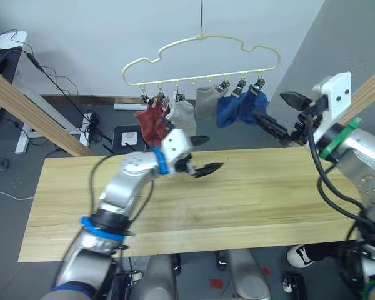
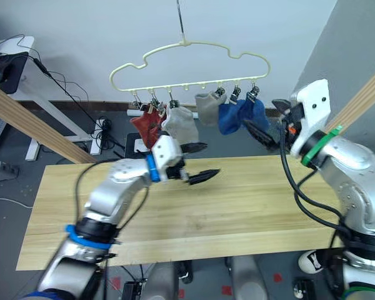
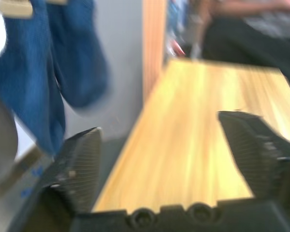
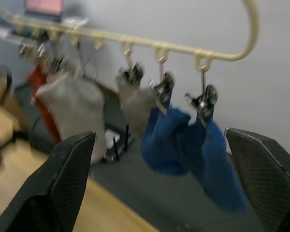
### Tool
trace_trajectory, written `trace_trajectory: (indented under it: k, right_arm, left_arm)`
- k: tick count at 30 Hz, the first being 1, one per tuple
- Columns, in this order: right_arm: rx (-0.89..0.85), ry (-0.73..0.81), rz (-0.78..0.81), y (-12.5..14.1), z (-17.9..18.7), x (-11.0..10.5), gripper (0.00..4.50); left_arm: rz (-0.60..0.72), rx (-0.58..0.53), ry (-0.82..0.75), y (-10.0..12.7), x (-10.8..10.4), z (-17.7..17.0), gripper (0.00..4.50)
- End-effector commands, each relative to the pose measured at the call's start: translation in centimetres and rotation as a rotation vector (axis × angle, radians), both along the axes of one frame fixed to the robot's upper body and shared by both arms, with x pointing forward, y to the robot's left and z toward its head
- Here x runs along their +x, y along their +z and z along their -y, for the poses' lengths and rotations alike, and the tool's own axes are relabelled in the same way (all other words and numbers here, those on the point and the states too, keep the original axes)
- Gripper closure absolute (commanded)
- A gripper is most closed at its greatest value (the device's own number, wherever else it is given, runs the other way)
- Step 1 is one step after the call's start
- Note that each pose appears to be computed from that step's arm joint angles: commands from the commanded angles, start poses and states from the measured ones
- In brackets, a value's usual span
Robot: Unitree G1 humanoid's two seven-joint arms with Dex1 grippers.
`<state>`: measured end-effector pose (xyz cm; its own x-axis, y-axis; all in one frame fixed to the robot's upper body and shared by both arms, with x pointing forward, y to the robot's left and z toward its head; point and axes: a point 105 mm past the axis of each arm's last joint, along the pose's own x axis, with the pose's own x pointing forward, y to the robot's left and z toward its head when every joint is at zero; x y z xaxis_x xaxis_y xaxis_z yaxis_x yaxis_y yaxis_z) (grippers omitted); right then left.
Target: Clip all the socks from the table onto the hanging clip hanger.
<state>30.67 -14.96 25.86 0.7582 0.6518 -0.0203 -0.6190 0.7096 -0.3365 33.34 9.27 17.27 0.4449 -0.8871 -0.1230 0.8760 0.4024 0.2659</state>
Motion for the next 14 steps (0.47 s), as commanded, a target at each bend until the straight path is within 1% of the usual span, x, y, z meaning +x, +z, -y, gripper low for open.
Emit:
trace_trajectory:
  k: [1, 2, 4, 6, 8, 11, 14]
  right_arm:
    - [-0.130, 0.121, 0.010, -0.3, -0.1, -1.5, 0.00]
    - [-0.151, 0.128, 0.010, -0.4, 0.4, -1.5, 0.00]
    - [-0.196, 0.123, 0.018, -0.7, 1.7, -1.3, 0.00]
    - [-0.230, 0.127, 0.030, -0.8, 2.4, -1.3, 0.00]
    - [-0.226, 0.129, 0.035, -0.6, 2.9, -1.2, 0.00]
    - [-0.208, 0.131, 0.046, -0.3, 3.5, -1.2, 0.00]
    - [-0.204, 0.127, 0.058, -0.3, 3.7, -0.9, 0.00]
  left_arm:
    - [0.056, 0.098, 0.056, 1.0, -0.7, -3.5, 0.04]
    - [0.047, 0.154, 0.071, 0.5, -0.8, -4.7, 0.04]
    - [0.055, 0.238, 0.177, 0.1, -0.5, -7.9, 0.04]
    - [0.060, 0.281, 0.230, 0.1, -0.4, -9.6, 0.04]
    - [0.046, 0.284, 0.254, 0.7, -0.5, -10.9, 0.04]
    - [0.021, 0.256, 0.332, 1.9, -0.1, -13.1, 0.04]
    - [-0.002, 0.217, 0.353, 2.2, 0.3, -13.7, 0.04]
